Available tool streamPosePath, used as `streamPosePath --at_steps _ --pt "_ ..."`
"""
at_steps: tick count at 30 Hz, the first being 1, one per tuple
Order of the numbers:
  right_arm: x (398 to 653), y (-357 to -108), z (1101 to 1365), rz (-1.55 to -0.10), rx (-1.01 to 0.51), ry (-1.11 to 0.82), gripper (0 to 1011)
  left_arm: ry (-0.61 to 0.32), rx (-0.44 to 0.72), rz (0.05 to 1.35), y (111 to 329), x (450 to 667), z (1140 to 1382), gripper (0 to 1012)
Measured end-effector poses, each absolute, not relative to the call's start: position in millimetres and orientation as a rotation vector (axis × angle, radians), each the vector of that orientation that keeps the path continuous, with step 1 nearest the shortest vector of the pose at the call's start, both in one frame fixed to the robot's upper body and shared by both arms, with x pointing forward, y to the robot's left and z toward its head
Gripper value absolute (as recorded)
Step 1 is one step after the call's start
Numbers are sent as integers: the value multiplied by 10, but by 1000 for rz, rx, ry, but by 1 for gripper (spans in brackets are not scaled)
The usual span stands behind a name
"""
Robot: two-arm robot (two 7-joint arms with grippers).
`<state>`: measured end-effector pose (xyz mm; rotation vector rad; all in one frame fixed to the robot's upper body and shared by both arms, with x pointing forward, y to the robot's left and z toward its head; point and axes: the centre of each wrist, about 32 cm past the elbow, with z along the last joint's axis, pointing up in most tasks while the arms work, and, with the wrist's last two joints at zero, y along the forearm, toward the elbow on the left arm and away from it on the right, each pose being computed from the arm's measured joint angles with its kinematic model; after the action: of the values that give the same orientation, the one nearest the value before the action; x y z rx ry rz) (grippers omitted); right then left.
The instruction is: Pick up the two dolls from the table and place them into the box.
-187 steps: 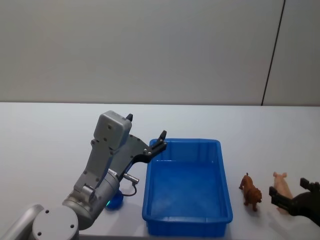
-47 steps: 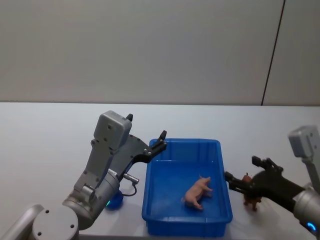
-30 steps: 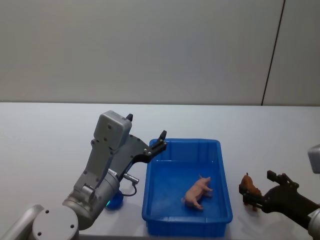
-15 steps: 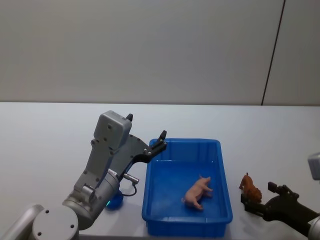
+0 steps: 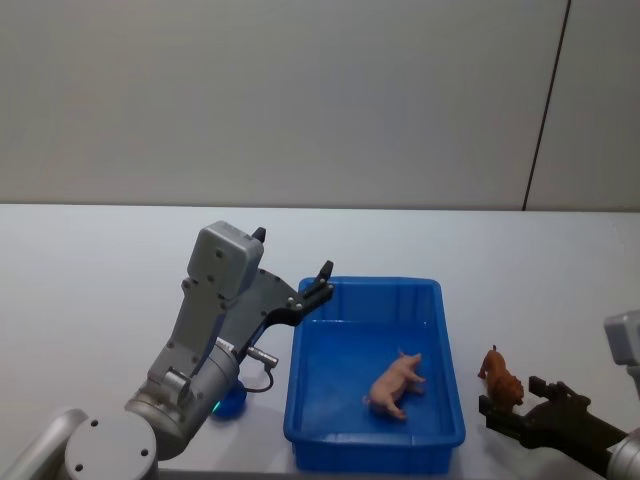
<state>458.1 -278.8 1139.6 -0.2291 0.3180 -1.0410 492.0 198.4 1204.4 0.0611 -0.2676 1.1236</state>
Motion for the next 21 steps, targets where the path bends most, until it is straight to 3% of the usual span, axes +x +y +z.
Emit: streamPosePath --at_steps 11,17,21 --pt "4626 -2725 11384 -1044 -216 282 689 -268 61 1124 1984 4920 12044 1003" --pt "4644 -2694 11392 -1051 -213 260 482 -268 61 1124 1984 4920 12044 1003" --pt "4654 -2685 11401 -1060 -211 246 444 -268 61 1124 1984 4920 12044 1003"
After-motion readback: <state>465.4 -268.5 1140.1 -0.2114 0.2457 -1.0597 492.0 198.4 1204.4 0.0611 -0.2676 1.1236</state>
